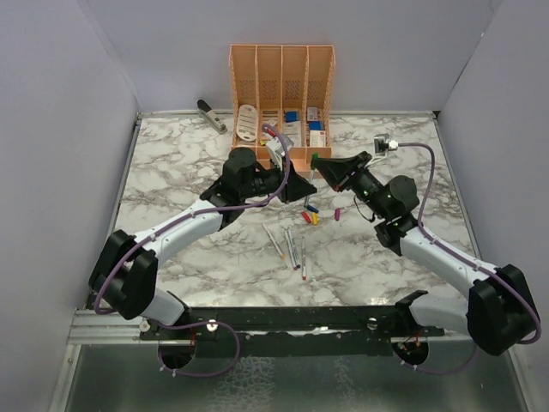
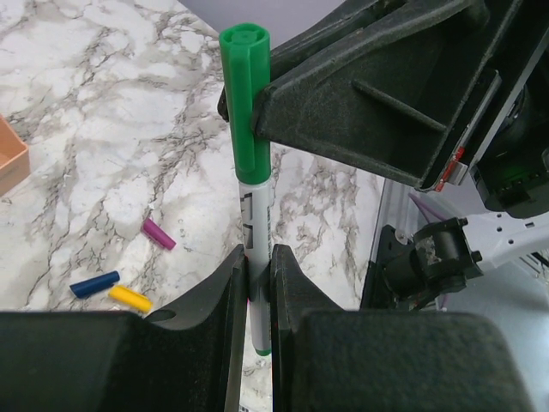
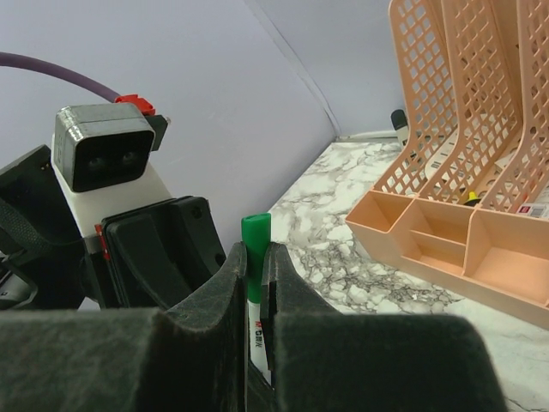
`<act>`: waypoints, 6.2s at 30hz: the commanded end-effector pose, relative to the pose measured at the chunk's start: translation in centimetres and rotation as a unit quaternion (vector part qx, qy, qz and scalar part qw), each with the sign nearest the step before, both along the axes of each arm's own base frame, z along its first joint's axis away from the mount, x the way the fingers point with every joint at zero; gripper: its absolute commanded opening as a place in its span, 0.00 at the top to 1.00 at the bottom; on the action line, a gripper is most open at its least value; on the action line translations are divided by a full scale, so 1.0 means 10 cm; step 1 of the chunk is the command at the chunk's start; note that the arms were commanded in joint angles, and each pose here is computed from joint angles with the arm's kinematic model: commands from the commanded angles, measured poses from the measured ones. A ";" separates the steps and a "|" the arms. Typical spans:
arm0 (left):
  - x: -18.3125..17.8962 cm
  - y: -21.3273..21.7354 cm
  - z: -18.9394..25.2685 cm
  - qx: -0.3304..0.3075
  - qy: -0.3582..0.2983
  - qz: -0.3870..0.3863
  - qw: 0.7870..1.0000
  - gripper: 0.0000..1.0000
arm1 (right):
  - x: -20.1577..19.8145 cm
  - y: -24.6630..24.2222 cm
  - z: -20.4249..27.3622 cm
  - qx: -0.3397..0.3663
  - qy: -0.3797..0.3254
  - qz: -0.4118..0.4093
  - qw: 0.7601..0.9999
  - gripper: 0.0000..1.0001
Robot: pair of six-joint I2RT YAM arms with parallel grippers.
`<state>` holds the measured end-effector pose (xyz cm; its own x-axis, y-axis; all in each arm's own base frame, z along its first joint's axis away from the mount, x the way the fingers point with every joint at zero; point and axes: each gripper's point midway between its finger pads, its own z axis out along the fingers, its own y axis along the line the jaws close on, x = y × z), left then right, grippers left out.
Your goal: Insert the pens into the pen caps
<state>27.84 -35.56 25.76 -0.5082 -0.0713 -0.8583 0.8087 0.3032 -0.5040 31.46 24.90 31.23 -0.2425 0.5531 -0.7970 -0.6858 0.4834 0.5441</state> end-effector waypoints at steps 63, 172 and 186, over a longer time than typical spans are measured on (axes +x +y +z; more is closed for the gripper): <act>0.86 2.02 -2.33 0.413 0.256 0.323 0.812 0.95 | 0.24 0.00 -0.23 -0.213 0.089 -0.104 0.967 0.59; 0.97 2.55 -0.90 0.252 0.141 0.464 0.838 0.30 | -0.15 1.40 -2.40 -0.503 0.196 0.071 0.839 0.98; 0.92 2.16 -0.57 0.147 0.058 0.387 0.909 0.33 | 0.53 0.70 -1.38 -0.338 0.200 -0.111 0.913 0.99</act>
<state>36.67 -11.95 16.62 -0.5877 -0.2103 -0.7813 0.0946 0.9411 -0.3245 34.35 35.23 14.98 -0.5634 -0.1409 -0.8141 -0.4732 0.8627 0.1782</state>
